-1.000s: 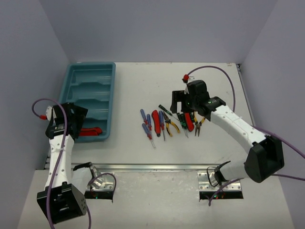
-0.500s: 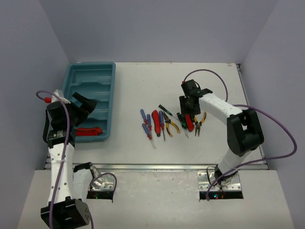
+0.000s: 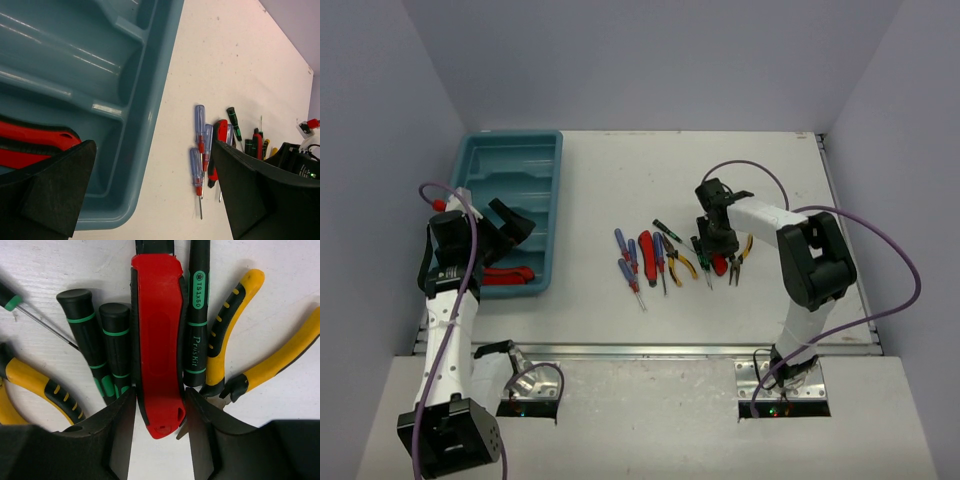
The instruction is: Sort the tools into containers
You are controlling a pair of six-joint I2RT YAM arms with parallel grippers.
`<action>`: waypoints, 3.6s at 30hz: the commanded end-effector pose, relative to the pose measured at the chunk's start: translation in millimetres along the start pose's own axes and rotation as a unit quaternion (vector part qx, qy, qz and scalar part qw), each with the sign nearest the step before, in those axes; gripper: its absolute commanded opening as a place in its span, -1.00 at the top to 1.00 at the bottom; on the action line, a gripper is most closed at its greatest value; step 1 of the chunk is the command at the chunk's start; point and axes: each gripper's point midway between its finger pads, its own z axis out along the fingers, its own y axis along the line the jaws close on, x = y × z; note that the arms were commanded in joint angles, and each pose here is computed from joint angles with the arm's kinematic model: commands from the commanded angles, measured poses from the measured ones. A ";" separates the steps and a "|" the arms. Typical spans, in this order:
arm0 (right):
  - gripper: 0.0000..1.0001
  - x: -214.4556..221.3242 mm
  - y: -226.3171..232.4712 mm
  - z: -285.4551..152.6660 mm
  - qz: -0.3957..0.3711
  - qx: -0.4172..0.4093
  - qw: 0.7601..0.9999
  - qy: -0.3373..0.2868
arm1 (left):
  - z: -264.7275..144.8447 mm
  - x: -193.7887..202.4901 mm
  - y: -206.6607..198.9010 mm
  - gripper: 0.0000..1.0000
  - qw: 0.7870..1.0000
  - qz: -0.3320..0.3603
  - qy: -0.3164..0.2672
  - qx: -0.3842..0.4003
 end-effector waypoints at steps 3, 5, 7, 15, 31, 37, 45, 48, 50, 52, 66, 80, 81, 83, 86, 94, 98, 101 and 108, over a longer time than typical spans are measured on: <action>0.14 6.9 6.6 14.4 -0.006 -0.017 1.000 0.016 | -1.7 -9.2 -14.8 -1.00 0.999 0.027 -0.020 0.031; 0.13 11.9 10.9 20.0 -0.008 -0.027 0.999 0.028 | -1.8 -8.8 -15.5 -1.00 0.999 0.028 -0.020 0.032; 0.21 17.0 11.8 25.0 -0.009 -0.027 0.999 0.038 | -2.3 -9.5 -16.3 -1.00 0.999 0.029 -0.021 0.033; 0.38 17.0 13.1 23.4 -0.010 -0.034 0.999 0.034 | -2.4 -8.6 -20.2 -1.00 0.999 0.031 -0.017 0.041; 0.62 13.8 11.8 16.1 -0.007 -0.031 0.999 0.027 | -6.4 -3.7 -39.1 -1.00 0.997 0.028 -0.002 0.074; 0.81 -9.5 7.2 -36.2 0.005 -0.023 0.999 -0.047 | -5.3 7.0 -73.8 -1.00 0.992 0.011 0.010 0.123; 1.00 -32.6 64.6 -124.0 -0.068 -0.094 0.978 -0.171 | -14.2 42.0 -177.9 -1.00 0.955 -0.037 0.040 0.292; 1.00 -34.9 105.4 -154.7 -0.095 -0.187 0.953 -0.219 | -17.8 54.2 -204.1 -1.00 0.944 -0.052 0.039 0.322; 1.00 -29.9 132.2 -182.4 -0.110 -0.260 0.927 -0.247 | -22.1 64.3 -223.9 -1.00 0.937 -0.056 0.042 0.343; 1.00 -29.5 149.3 -205.8 -0.118 -0.304 0.905 -0.275 | -20.7 75.9 -237.6 -1.00 0.934 -0.060 0.047 0.348; 1.00 -31.3 183.5 -249.3 -0.135 -0.377 0.868 -0.295 | 4.4 119.6 -274.3 -0.17 0.942 -0.051 0.085 0.321; -0.98 -51.1 152.7 -226.1 -0.079 -0.270 0.908 -0.309 | 50.5 71.4 -171.4 1.00 0.998 -0.037 0.018 0.046; -0.98 -51.4 139.9 -220.9 -0.067 -0.241 0.917 -0.311 | 55.1 56.8 -141.6 1.00 0.999 -0.050 0.009 0.000; -0.98 -52.4 115.6 -213.9 -0.043 -0.192 0.928 -0.316 | 53.5 36.0 -82.1 1.00 0.993 -0.073 -0.005 -0.092; -0.98 -53.1 88.1 -208.1 -0.006 -0.164 0.933 -0.320 | 35.6 -0.1 -23.1 1.00 0.977 -0.097 -0.062 -0.179; -0.98 -43.2 38.1 -181.6 0.049 -0.148 0.942 -0.297 | -22.0 -50.4 107.2 1.00 0.914 -0.171 -0.144 -0.340; -0.98 -40.9 45.0 -177.3 0.035 -0.163 0.943 -0.289 | -3.0 -19.4 140.6 1.00 0.901 -0.222 -0.059 -0.369; -0.98 -39.5 48.6 -174.7 0.030 -0.170 0.943 -0.285 | 7.3 -4.9 146.5 1.00 0.898 -0.234 -0.033 -0.372; -0.98 -38.3 61.5 -169.0 0.019 -0.197 0.942 -0.270 | 9.9 -8.8 131.1 0.63 0.914 -0.243 -0.052 -0.322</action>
